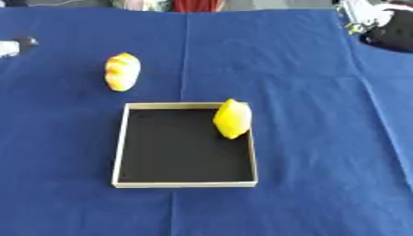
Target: Pick up objects on the table and place them in the box.
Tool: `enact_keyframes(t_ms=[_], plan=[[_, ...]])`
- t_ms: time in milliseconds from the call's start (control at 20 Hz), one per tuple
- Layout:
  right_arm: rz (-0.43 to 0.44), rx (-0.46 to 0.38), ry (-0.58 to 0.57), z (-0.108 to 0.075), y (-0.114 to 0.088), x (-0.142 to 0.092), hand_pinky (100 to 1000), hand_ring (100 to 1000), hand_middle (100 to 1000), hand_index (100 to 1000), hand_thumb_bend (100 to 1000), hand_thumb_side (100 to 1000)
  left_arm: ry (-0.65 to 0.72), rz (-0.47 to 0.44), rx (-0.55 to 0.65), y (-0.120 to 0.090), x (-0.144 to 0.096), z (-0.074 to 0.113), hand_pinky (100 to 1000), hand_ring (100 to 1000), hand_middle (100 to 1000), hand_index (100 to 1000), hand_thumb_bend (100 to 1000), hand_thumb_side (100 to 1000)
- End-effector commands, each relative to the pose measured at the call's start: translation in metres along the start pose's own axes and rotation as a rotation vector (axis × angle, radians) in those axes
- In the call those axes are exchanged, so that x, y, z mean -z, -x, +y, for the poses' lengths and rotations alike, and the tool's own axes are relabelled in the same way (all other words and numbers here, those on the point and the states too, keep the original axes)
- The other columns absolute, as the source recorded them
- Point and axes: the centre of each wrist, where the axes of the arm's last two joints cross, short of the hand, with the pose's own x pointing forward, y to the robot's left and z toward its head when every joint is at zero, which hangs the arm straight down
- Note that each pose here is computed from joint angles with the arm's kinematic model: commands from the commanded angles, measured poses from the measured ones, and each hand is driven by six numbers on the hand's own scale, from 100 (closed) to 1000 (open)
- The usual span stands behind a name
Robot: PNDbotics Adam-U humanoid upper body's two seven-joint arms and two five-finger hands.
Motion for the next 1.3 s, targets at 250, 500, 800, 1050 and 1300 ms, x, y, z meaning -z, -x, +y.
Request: enact_keyframes(t_ms=[250, 500, 800, 1050, 1300], plan=[[-0.016, -0.02, 0.025, -0.011, -0.006, 0.005, 885, 891, 838, 870, 138, 465, 0.093, -0.034, 0.0, -0.003, 0.028, -0.002, 916, 905, 828, 914, 461, 451], [-0.012, 0.003, 0.034, -0.008, -0.006, 0.006, 883, 889, 837, 868, 135, 468, 0.134, -0.064, -0.027, -0.011, 0.05, -0.012, 911, 899, 824, 912, 457, 455], [-0.006, 0.026, 0.038, -0.004, -0.007, 0.006, 882, 888, 835, 866, 129, 475, 0.126, -0.052, -0.08, -0.015, 0.068, -0.028, 908, 895, 825, 915, 451, 437], [-0.006, 0.04, 0.043, -0.003, -0.007, 0.007, 881, 886, 834, 865, 128, 476, 0.127, -0.036, -0.078, -0.017, 0.077, -0.038, 908, 896, 825, 915, 470, 423], [-0.009, 0.055, 0.041, 0.0, -0.008, 0.008, 881, 887, 835, 866, 127, 481, 0.129, 0.008, -0.063, -0.016, 0.084, -0.049, 903, 894, 824, 915, 475, 411]])
